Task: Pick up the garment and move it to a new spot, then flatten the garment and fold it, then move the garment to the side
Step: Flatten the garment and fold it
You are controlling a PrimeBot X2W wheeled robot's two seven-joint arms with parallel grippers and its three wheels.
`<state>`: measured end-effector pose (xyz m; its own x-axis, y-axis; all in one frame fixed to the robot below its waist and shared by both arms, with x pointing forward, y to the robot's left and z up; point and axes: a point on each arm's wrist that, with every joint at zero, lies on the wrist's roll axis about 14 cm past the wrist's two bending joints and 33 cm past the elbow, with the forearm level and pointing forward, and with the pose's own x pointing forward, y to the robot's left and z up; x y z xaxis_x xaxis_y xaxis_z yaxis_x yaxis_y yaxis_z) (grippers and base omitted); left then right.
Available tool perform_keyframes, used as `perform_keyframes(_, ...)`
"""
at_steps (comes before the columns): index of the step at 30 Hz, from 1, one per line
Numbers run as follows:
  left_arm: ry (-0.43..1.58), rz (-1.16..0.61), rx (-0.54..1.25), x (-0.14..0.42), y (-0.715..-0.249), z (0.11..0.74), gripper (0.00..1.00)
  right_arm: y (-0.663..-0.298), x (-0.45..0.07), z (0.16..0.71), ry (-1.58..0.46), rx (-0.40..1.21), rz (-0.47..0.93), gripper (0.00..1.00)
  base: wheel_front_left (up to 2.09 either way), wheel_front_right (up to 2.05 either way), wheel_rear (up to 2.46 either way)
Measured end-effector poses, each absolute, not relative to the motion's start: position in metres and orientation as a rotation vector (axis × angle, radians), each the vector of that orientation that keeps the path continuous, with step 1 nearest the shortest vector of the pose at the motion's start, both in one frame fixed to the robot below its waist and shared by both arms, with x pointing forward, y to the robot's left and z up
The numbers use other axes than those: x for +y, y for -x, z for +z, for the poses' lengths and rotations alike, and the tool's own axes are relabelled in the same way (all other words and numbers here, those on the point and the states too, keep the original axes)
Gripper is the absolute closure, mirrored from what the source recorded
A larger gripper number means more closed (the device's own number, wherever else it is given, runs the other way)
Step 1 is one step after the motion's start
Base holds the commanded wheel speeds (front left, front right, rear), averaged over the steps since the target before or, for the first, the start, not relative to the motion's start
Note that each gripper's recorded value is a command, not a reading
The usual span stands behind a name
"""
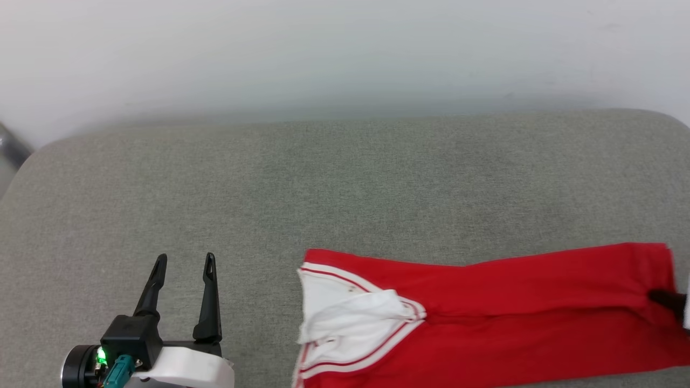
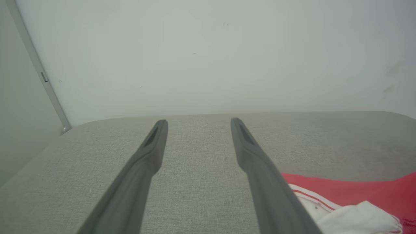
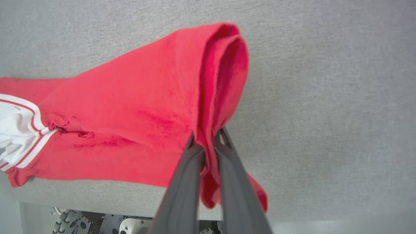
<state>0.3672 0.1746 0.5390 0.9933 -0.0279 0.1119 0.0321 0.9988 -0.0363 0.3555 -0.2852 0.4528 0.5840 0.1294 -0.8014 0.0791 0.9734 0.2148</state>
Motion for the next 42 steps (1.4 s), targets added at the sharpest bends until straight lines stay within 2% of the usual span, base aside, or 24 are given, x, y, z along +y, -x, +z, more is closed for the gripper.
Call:
perform_keyframes(4, 0.042, -0.041, -0.105, 0.171, -0.367, 0.538, 0.0, -0.346, -0.316, 0.462, -0.3, 0.939, -0.072, 1.0, 0.0, 0.0, 0.0)
perform_keyframes(8, 0.043, -0.045, -0.104, 0.17, -0.367, 0.538, 0.0, -0.337, -0.297, 0.453, -0.457, 0.978, -0.047, 1.0, 0.0, 0.0, 0.0)
perform_keyframes(14, 0.041, -0.038, -0.107, 0.172, -0.366, 0.54, 0.0, -0.338, -0.201, 0.449, -0.839, 1.031, 0.234, 1.0, 0.0, 0.0, 0.0)
perform_keyframes(18, 0.044, -0.033, -0.109, 0.174, -0.364, 0.541, 0.0, -0.347, -0.178, 0.46, -0.978, 1.029, 0.367, 1.0, 0.0, 0.0, 0.0)
perform_keyframes(21, 0.046, -0.028, -0.12, 0.176, -0.365, 0.544, 0.0, -0.357, -0.135, 0.467, -1.077, 1.049, 0.533, 1.0, 0.0, 0.0, 0.0)
perform_keyframes(29, 0.045, -0.008, -0.116, 0.182, -0.363, 0.544, 0.0, -0.374, -0.039, 0.482, -1.084, 1.077, 0.78, 1.0, 0.0, 0.0, 0.0)
perform_keyframes(34, 0.049, 0.019, -0.102, 0.19, -0.362, 0.538, 0.0, -0.369, 0.004, 0.469, -0.982, 1.114, 0.821, 1.0, 0.0, 0.0, 0.0)
perform_keyframes(35, 0.049, 0.024, -0.099, 0.192, -0.363, 0.537, 0.0, -0.369, 0.009, 0.463, -0.947, 1.117, 0.808, 0.89, 0.0, 0.0, 0.0)
perform_keyframes(36, 0.05, 0.026, -0.097, 0.193, -0.363, 0.536, 0.0, -0.368, 0.012, 0.456, -0.909, 1.125, 0.794, 0.57, 0.0, 0.0, 0.0)
perform_keyframes(37, 0.05, 0.028, -0.095, 0.193, -0.364, 0.535, 0.0, -0.366, 0.015, 0.451, -0.887, 1.139, 0.79, 0.0, 0.0, 0.0, 0.0)
perform_keyframes(42, 0.055, 0.034, -0.088, 0.193, -0.365, 0.531, 0.0, -0.37, 0.022, 0.445, -0.772, 1.102, 0.776, 0.0, 0.0, 0.0, 0.0)
